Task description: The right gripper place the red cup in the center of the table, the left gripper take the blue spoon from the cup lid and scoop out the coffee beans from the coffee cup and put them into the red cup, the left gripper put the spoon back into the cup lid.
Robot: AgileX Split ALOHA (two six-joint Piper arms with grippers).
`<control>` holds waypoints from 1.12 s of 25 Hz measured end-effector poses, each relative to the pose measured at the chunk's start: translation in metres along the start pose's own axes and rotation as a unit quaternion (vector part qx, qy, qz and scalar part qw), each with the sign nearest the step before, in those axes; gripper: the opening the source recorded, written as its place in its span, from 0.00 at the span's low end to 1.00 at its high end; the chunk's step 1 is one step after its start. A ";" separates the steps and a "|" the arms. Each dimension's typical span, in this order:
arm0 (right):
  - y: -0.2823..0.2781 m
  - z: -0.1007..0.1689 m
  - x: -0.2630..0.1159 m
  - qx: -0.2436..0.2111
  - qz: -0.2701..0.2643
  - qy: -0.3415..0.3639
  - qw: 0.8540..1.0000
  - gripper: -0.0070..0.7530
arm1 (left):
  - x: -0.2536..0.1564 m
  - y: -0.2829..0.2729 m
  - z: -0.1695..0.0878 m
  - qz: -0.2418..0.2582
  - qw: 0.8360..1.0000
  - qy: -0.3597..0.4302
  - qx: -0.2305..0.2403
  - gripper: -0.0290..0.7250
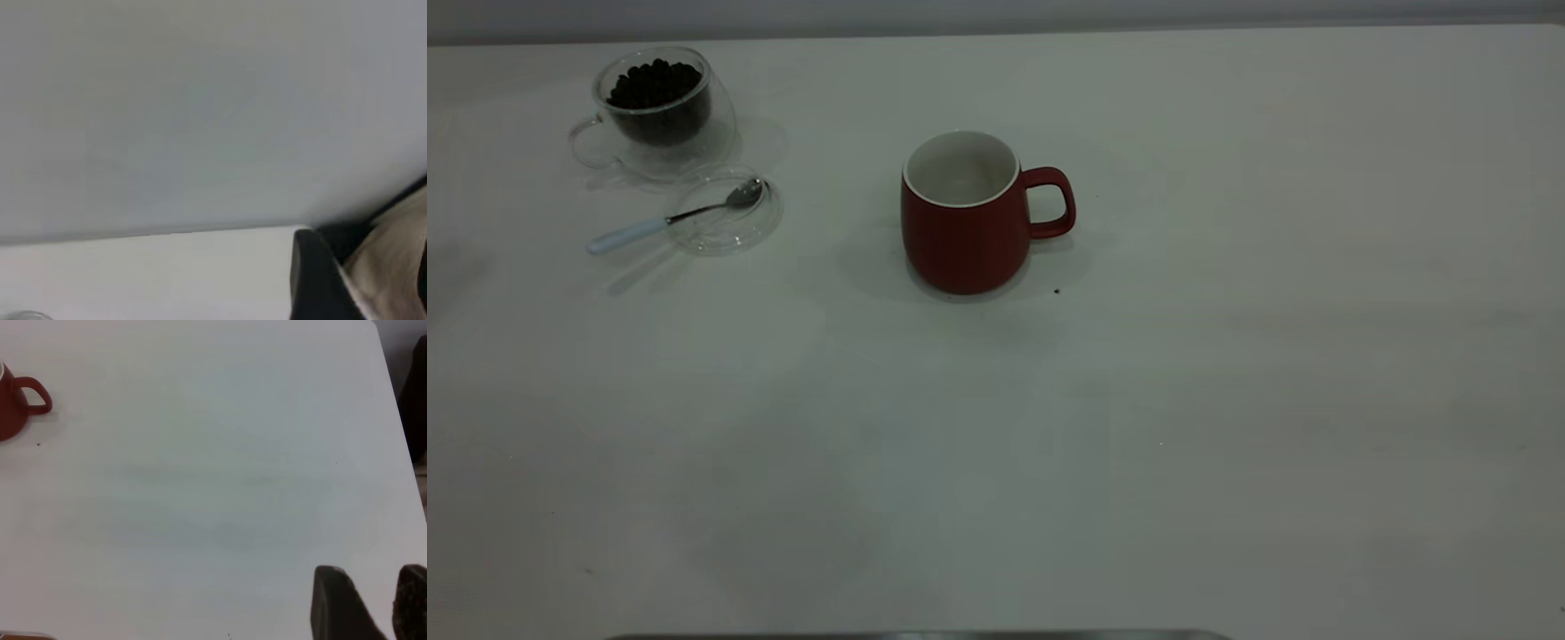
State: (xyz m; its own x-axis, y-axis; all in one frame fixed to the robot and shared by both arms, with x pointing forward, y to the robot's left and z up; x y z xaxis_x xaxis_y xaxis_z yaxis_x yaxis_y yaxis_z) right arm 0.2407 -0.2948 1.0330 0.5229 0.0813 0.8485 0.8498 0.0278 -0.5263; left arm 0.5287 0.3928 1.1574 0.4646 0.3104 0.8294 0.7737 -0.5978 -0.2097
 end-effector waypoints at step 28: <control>0.000 0.000 0.000 0.000 0.000 0.000 1.000 0.33 | -0.194 -0.117 -0.148 0.240 0.917 0.127 0.291 0.60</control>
State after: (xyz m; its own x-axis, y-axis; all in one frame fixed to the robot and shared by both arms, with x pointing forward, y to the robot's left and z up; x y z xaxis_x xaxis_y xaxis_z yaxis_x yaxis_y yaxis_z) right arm 0.2407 -0.2948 1.0330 0.5229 0.0813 0.8485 0.8498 0.0278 -0.5263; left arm 0.2839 0.2928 1.0979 0.7539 -0.1126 0.6473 0.6394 -0.1009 -0.7622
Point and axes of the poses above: a point on each arm's last joint axis where the gripper is mounted, y pointing out along that axis toward the gripper, z along the wrist's bending axis when the last joint is at zero, x = y × z, the point moved 1 cm from there along y, pointing out along that axis toward the gripper, and after that the axes turned 2 degrees about -y, right-handed, at the moved point
